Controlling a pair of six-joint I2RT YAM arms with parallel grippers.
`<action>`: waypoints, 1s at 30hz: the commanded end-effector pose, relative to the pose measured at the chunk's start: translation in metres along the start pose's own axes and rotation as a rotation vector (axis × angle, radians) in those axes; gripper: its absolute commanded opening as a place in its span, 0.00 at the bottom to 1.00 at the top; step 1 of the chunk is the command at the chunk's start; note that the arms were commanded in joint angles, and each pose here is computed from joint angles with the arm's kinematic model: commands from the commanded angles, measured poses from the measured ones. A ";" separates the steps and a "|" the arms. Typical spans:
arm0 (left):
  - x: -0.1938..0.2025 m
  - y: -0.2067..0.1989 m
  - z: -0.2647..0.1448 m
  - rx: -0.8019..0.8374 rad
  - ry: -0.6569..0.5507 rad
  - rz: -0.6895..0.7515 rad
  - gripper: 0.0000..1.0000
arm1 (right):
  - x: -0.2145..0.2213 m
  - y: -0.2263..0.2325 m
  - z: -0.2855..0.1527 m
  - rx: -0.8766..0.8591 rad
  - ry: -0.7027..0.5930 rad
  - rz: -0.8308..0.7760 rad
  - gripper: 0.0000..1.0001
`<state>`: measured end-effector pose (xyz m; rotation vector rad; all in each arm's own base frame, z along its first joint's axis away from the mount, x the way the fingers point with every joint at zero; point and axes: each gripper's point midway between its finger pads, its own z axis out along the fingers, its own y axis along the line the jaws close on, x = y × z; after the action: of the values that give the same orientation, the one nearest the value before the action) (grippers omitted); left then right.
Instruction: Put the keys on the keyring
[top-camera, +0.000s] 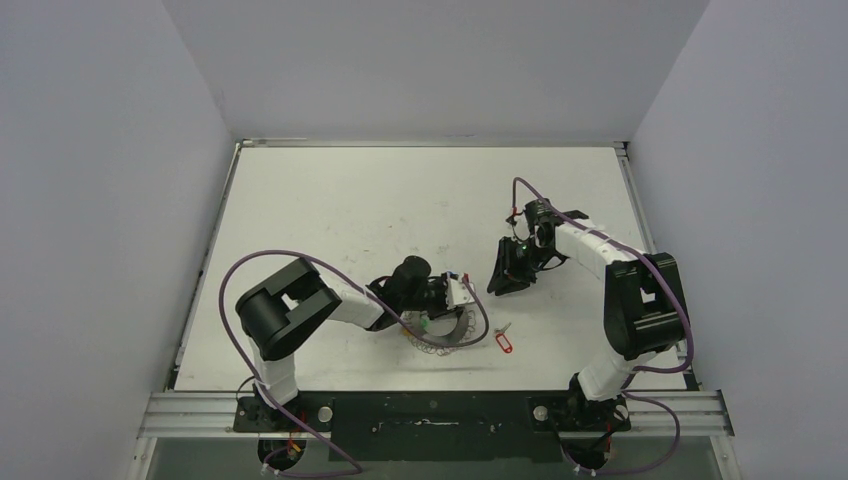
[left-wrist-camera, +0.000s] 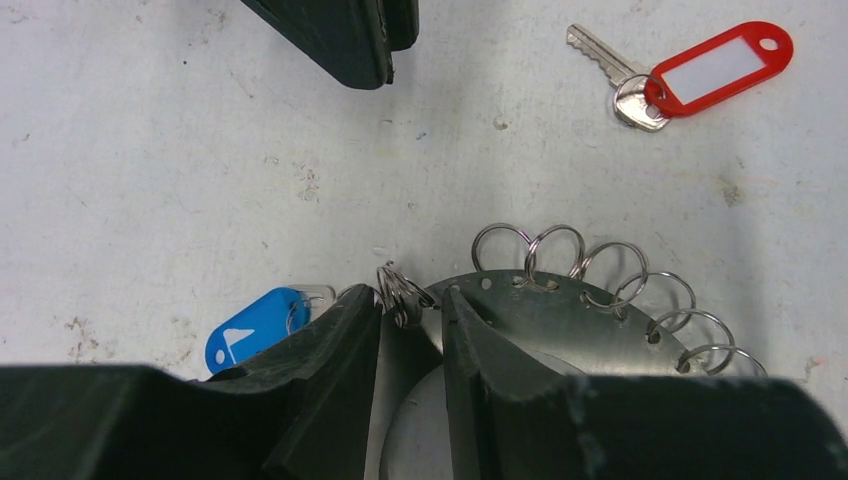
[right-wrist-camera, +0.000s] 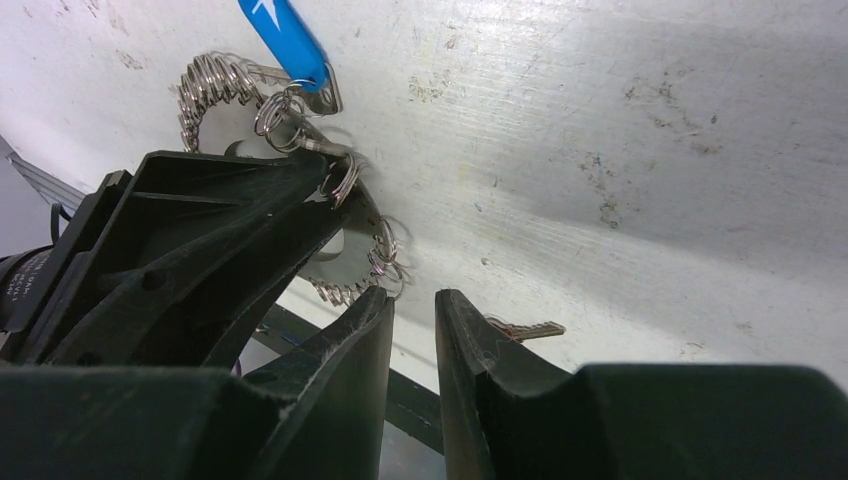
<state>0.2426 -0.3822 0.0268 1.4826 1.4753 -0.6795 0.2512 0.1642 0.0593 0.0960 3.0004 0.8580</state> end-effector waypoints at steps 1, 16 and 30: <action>-0.007 0.012 0.007 -0.039 0.005 0.024 0.26 | -0.005 0.009 -0.013 -0.035 -0.043 -0.031 0.24; -0.010 0.018 -0.002 -0.086 0.009 0.025 0.20 | -0.009 0.014 -0.018 -0.045 -0.053 -0.039 0.24; -0.049 0.042 -0.035 -0.198 -0.065 -0.050 0.31 | -0.013 0.018 -0.021 -0.045 -0.062 -0.054 0.26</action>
<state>0.2542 -0.3687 0.0362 1.4238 1.5178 -0.5747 0.2491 0.1640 0.0612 0.1015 3.0065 0.8818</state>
